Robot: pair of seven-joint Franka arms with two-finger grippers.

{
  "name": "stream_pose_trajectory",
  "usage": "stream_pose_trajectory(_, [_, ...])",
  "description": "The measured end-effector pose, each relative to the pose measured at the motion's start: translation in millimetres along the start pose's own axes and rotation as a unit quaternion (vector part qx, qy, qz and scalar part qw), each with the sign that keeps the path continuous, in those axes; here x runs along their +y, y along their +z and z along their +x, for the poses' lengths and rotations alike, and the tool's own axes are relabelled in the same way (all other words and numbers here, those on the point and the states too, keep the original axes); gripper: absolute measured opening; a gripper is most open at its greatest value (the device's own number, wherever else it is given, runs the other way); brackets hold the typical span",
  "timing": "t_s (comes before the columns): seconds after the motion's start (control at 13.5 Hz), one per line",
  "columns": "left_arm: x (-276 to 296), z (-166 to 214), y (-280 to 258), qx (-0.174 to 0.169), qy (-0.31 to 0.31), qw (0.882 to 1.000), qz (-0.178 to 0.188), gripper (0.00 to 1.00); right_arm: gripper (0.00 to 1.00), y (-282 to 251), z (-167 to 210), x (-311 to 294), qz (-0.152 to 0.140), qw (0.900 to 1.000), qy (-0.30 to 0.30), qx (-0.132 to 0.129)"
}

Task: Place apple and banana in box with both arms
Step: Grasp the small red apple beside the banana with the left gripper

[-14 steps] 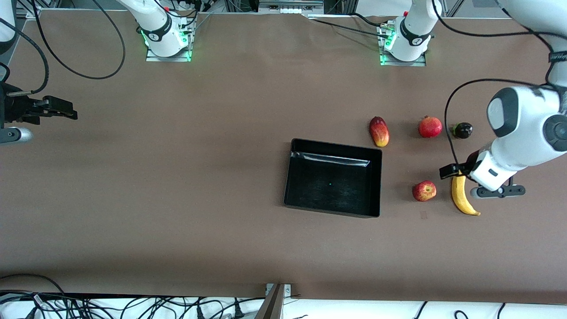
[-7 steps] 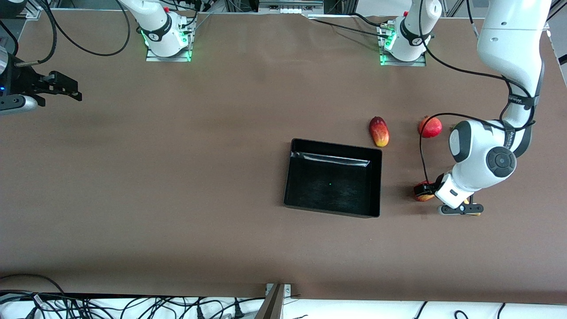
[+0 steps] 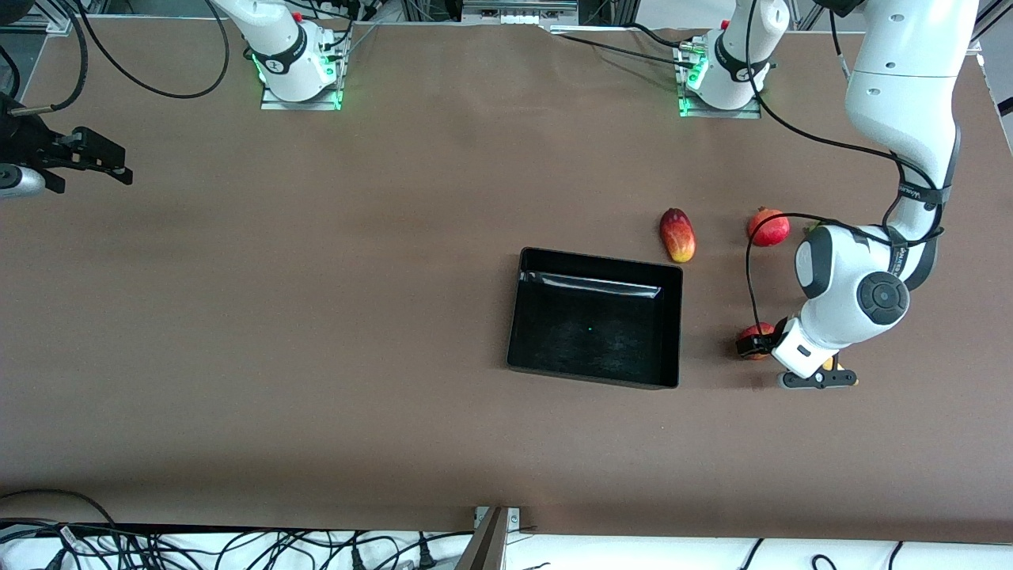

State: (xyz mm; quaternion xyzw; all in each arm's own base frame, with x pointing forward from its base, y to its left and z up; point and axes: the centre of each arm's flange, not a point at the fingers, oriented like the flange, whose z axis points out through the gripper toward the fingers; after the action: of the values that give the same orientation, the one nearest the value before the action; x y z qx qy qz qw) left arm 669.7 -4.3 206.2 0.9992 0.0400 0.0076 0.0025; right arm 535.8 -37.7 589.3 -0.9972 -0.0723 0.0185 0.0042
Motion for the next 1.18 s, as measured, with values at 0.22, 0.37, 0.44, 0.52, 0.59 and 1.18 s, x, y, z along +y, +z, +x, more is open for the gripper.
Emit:
stream_pose_trajectory(0.22, [-6.6, -2.0, 11.9, -0.009, -0.005, 1.000, 0.001, 1.00, 1.00, -3.9, 0.1, 0.2, -0.002, 1.000, 0.000, 0.005])
stream_pose_trajectory(0.37, [-7.6, -4.1, 21.4, -0.016, -0.011, 1.000, 0.002, 1.00, 1.00, -3.9, 0.1, 0.2, -0.002, 1.000, 0.000, 0.005])
stream_pose_trajectory(0.44, [-7.6, -4.9, 24.1, -0.018, -0.015, 1.000, 0.002, 1.00, 1.00, -4.1, 0.1, 0.2, -0.002, 1.000, 0.000, 0.005])
stream_pose_trajectory(0.52, [-7.7, -5.9, 26.3, -0.020, -0.018, 1.000, 0.002, 1.00, 1.00, -4.5, 0.1, 0.2, -0.002, 1.000, 0.000, 0.006])
stream_pose_trajectory(0.59, [-7.8, -7.9, 28.9, -0.023, -0.021, 1.000, 0.003, 1.00, 1.00, -5.0, 0.1, 0.2, -0.002, 1.000, 0.000, 0.006])
stream_pose_trajectory(1.18, [-2.9, -11.0, 29.5, -0.028, -0.039, 0.999, 0.003, 0.67, 1.00, -7.4, 0.3, 0.2, -0.002, 1.000, 0.000, 0.008])
